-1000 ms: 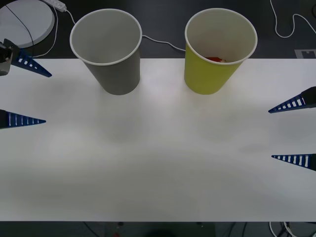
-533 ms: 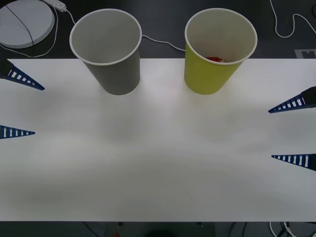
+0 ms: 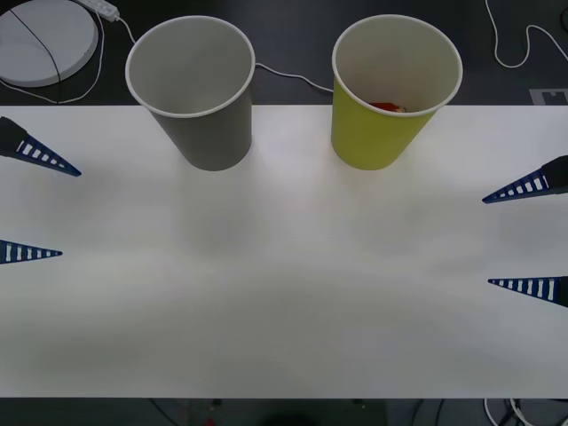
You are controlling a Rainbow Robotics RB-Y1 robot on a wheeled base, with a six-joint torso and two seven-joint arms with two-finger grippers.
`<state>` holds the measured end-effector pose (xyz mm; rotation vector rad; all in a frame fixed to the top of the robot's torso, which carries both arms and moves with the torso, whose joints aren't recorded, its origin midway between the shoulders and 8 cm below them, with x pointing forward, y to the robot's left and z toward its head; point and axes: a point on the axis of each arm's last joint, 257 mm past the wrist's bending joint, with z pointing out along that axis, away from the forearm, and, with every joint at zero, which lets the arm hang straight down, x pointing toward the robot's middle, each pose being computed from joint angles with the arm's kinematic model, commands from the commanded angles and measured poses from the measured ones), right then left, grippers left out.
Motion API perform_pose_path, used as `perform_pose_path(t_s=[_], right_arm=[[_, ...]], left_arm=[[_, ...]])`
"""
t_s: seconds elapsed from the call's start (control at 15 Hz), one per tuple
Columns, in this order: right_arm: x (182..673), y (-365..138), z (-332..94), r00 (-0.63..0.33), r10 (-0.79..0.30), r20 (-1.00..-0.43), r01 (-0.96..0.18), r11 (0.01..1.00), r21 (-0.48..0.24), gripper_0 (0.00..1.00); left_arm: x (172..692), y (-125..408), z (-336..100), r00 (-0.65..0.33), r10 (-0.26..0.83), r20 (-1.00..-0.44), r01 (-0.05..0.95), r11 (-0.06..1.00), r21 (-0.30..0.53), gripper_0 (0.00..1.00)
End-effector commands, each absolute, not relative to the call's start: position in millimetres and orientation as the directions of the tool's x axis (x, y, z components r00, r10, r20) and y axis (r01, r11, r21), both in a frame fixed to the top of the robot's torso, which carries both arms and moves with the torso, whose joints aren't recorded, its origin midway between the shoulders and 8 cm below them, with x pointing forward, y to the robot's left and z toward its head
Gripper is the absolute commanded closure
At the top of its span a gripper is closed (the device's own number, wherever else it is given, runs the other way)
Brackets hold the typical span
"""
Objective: Put the can into the green bin and the plastic bottle into the gray bin
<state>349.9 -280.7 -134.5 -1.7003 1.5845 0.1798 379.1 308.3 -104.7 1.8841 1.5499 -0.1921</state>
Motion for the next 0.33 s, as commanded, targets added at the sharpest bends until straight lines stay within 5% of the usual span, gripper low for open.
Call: perform_pose_path(t_s=[0.07, 0.33], right_arm=[[349.9, -280.7, -134.5, 0.21, -0.782, -0.588, -0.893, 0.091, -0.44, 0.0], [349.9, -280.7, -134.5, 0.21, -0.782, -0.588, -0.893, 0.091, -0.44, 0.0]], left_arm=[[378.4, 307.0, -103.8, 0.281, 0.808, -0.518, 0.913, -0.059, 0.404, 0.0], [378.4, 307.0, -103.8, 0.281, 0.808, -0.518, 0.913, -0.059, 0.404, 0.0]])
